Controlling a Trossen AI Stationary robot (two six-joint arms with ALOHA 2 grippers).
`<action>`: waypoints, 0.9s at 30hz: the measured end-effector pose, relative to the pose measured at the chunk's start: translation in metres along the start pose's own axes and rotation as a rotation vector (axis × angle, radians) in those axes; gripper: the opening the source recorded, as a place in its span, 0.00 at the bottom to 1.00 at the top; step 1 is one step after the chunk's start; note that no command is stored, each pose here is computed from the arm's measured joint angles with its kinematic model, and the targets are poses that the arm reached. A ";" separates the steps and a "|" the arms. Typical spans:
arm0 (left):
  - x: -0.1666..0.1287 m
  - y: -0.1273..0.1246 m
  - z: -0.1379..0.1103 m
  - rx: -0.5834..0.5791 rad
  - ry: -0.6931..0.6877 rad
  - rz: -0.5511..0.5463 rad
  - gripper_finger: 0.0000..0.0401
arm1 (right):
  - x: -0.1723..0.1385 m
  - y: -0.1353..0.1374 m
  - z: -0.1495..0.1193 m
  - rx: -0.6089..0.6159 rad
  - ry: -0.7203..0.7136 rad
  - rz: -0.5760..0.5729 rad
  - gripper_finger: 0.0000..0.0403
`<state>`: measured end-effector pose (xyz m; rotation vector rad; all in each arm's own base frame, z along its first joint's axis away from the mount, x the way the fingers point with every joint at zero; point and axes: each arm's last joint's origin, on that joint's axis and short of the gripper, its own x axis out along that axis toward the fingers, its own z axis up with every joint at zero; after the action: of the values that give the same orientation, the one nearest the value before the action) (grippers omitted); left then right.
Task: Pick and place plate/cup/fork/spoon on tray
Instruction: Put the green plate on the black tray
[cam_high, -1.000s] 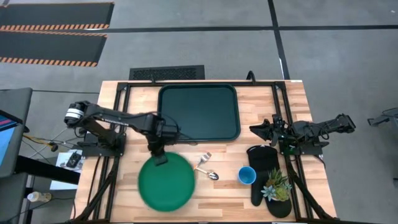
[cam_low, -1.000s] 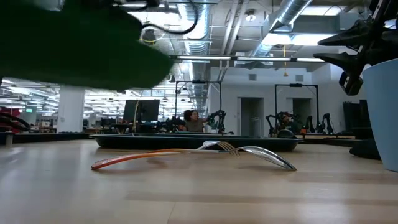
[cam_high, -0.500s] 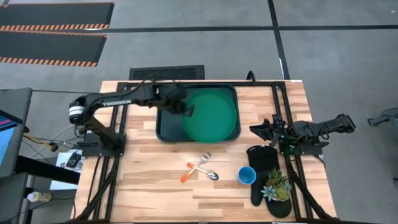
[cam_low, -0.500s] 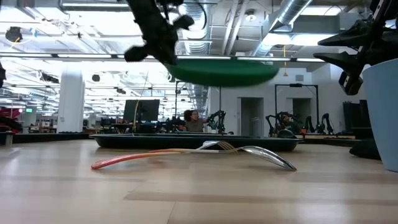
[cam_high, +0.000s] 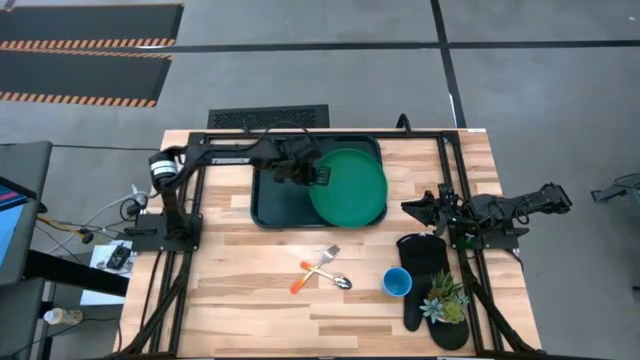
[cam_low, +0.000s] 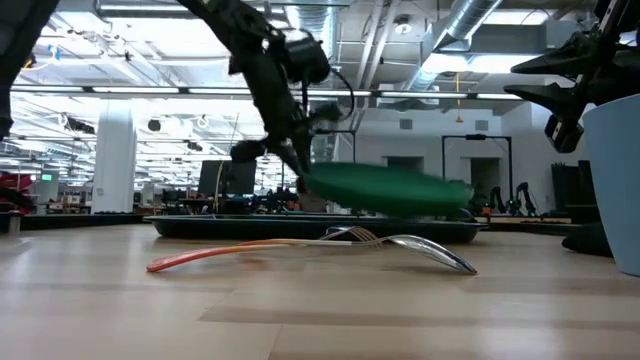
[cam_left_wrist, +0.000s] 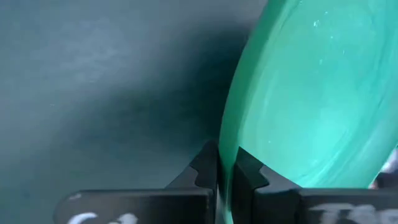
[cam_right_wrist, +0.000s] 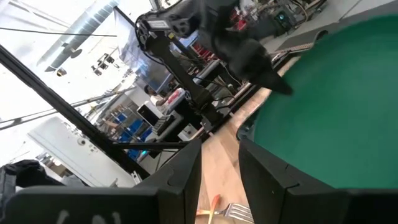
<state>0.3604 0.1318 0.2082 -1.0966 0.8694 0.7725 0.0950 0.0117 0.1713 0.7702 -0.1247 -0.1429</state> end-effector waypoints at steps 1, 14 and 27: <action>0.005 0.001 0.000 -0.001 0.003 0.005 0.00 | 0.000 0.000 0.000 0.000 0.000 0.000 0.33; 0.020 0.004 0.006 -0.027 0.024 -0.012 0.00 | 0.000 0.000 0.000 0.000 0.000 0.000 0.33; 0.022 0.002 0.006 -0.022 0.032 -0.035 0.10 | 0.000 0.000 0.000 -0.001 0.000 0.000 0.33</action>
<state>0.3700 0.1400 0.1893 -1.1435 0.8677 0.7385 0.0950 0.0117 0.1713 0.7695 -0.1247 -0.1431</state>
